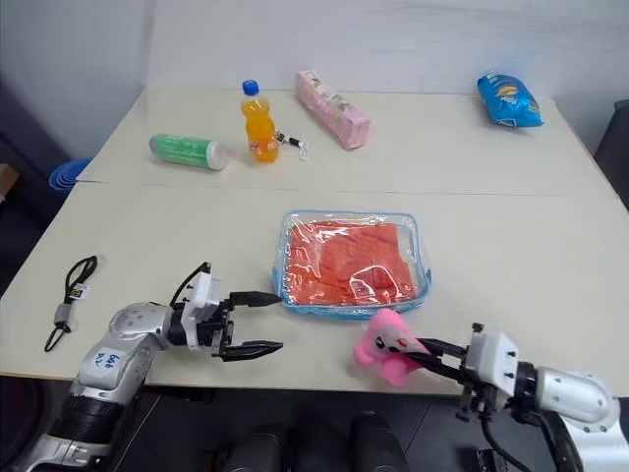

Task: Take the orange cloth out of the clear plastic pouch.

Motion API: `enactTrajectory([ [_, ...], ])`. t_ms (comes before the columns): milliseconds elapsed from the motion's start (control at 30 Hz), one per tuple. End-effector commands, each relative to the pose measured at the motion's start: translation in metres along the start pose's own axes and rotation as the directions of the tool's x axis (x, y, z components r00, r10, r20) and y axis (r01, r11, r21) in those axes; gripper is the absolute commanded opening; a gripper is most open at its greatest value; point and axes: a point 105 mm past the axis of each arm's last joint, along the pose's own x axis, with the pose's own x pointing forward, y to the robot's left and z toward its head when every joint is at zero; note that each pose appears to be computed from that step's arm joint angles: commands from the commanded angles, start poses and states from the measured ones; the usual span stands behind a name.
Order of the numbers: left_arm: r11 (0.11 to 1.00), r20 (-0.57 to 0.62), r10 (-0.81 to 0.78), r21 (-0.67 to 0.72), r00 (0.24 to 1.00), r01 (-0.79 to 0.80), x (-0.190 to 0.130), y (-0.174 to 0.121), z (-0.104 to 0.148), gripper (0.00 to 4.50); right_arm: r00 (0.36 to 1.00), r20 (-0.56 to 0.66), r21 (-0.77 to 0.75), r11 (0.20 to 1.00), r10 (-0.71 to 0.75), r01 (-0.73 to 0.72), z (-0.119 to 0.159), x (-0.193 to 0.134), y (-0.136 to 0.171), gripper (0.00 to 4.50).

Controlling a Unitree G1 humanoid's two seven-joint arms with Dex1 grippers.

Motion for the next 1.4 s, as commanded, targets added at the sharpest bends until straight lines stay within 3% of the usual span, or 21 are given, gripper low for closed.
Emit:
enactTrajectory([
  [33, 0.999, 0.079, 0.027, 0.031, 0.997, -0.030, -0.005, 0.007, 0.021, 4.50, 0.999, 0.041, -0.019, 1.000, -0.010, 0.010, 0.010, 0.010, -0.008, 0.23],
  [133, 0.999, 0.083, -0.007, 0.035, 0.997, 0.004, -0.011, 0.005, 0.031, 4.50, 0.999, 0.044, -0.040, 0.999, -0.006, 0.008, 0.011, 0.019, -0.015, 0.23],
  [233, 0.994, 0.043, -0.095, 0.064, 0.995, 0.092, -0.019, -0.006, 0.040, 4.50, 0.998, 0.050, -0.058, 0.998, 0.032, -0.029, 0.010, 0.028, -0.016, 0.99],
  [367, 0.976, -0.027, -0.136, 0.166, 0.990, 0.138, -0.029, -0.007, 0.047, 4.50, 0.992, 0.089, -0.038, 0.995, 0.091, -0.087, 0.016, 0.040, -0.016, 2.40],
  [567, 0.943, -0.002, -0.180, 0.286, 0.984, 0.173, -0.028, -0.003, 0.061, 4.50, 0.990, 0.075, -0.076, 0.990, 0.121, -0.115, 0.020, 0.030, -0.013, 4.46],
  [633, 0.922, 0.011, -0.204, 0.337, 0.979, 0.188, -0.027, -0.005, 0.063, 4.50, 0.992, 0.072, -0.073, 0.992, 0.106, -0.101, 0.022, 0.019, -0.014, 4.46],
  [800, 0.932, -0.027, -0.173, 0.318, 0.985, 0.173, -0.033, 0.000, 0.050, 4.50, 0.998, -0.056, -0.151, 0.988, -0.033, 0.024, 0.012, -0.049, -0.026, 4.46],
  [900, 0.937, -0.121, -0.162, 0.293, 0.979, 0.191, -0.048, -0.003, 0.033, 4.50, 0.967, -0.237, -0.237, 0.971, -0.093, 0.035, -0.019, -0.096, -0.024, 4.46],
  [1000, 0.947, -0.134, -0.123, 0.280, 0.983, 0.157, -0.058, -0.002, 0.029, 4.50, 0.947, -0.253, -0.318, 0.942, -0.196, 0.109, -0.029, -0.115, -0.036, 4.46],
  [1167, 0.966, -0.101, -0.044, 0.251, 0.994, 0.068, -0.065, 0.001, 0.030, 4.50, 0.950, -0.220, -0.366, 0.921, -0.222, 0.131, -0.031, -0.110, -0.052, 4.46],
  [1400, 0.959, -0.116, -0.083, 0.261, 0.990, 0.111, -0.040, -0.005, 0.032, 4.50, 0.937, -0.340, -0.426, 0.901, -0.081, -0.077, -0.031, -0.053, -0.096, 4.46],
])
